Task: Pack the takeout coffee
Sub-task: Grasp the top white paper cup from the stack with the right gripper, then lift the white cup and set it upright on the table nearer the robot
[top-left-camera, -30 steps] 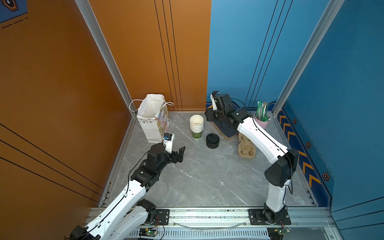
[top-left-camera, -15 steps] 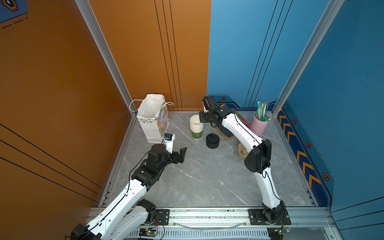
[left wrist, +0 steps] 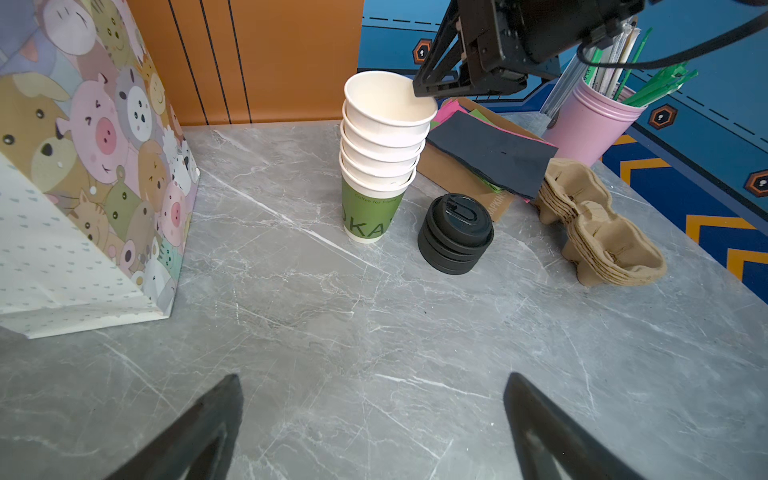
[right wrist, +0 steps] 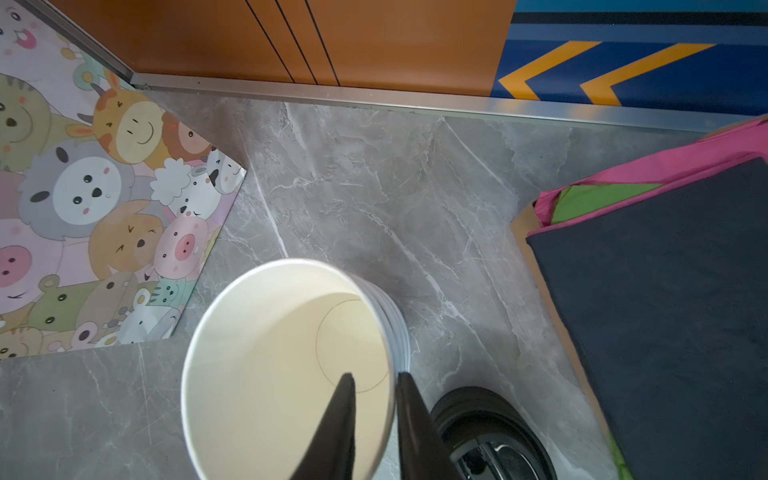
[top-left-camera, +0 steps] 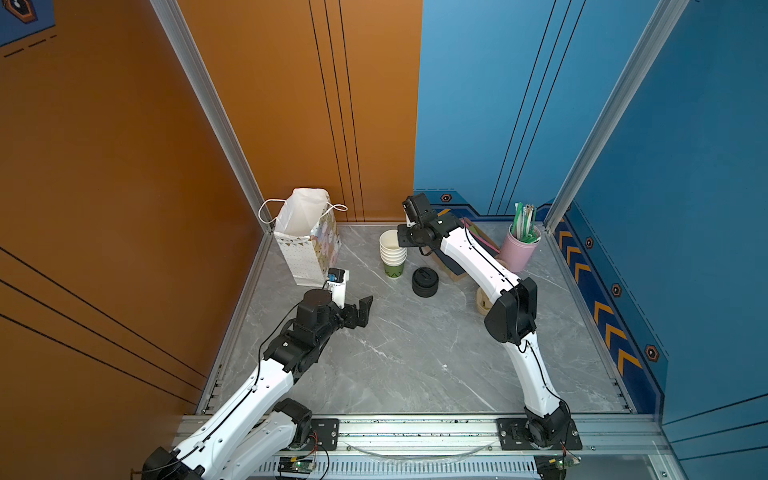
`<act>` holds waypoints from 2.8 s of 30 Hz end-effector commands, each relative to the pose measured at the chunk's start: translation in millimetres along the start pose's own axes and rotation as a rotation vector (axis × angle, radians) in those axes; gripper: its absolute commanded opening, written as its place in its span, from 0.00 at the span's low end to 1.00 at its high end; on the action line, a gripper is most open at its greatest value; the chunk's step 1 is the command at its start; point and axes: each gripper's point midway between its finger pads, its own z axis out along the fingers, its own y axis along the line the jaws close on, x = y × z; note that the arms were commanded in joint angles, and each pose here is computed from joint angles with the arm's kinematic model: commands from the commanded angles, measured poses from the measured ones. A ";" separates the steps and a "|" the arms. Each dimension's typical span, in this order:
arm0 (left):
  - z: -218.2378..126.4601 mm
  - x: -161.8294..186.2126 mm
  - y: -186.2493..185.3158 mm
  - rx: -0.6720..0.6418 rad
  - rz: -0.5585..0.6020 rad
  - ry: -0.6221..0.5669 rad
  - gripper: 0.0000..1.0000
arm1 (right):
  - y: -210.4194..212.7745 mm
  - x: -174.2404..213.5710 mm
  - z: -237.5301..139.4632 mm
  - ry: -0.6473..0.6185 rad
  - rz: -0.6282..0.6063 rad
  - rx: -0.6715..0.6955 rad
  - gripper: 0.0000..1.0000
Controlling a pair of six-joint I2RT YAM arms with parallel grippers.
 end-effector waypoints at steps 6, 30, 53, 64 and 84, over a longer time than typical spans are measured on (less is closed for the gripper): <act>1.8 9.2 8.9 -0.035 -0.022 0.016 0.98 | -6.2 -1.0 3.4 0.012 0.035 0.002 0.10; 1.2 9.4 11.0 -0.047 -0.034 0.014 0.98 | 1.7 -35.8 -37.2 -0.078 0.071 -0.062 0.00; -5.8 4.4 2.3 -0.001 -0.040 -0.001 0.98 | 26.1 -73.3 -212.4 -0.289 -0.019 -0.239 0.00; -17.9 -5.2 -9.5 0.059 -0.045 -0.047 0.98 | 18.4 52.5 -218.1 -0.081 -0.211 -0.236 0.00; -3.9 1.0 -19.6 0.080 -0.027 -0.035 0.98 | 4.4 205.3 -132.7 0.065 -0.286 -0.280 0.00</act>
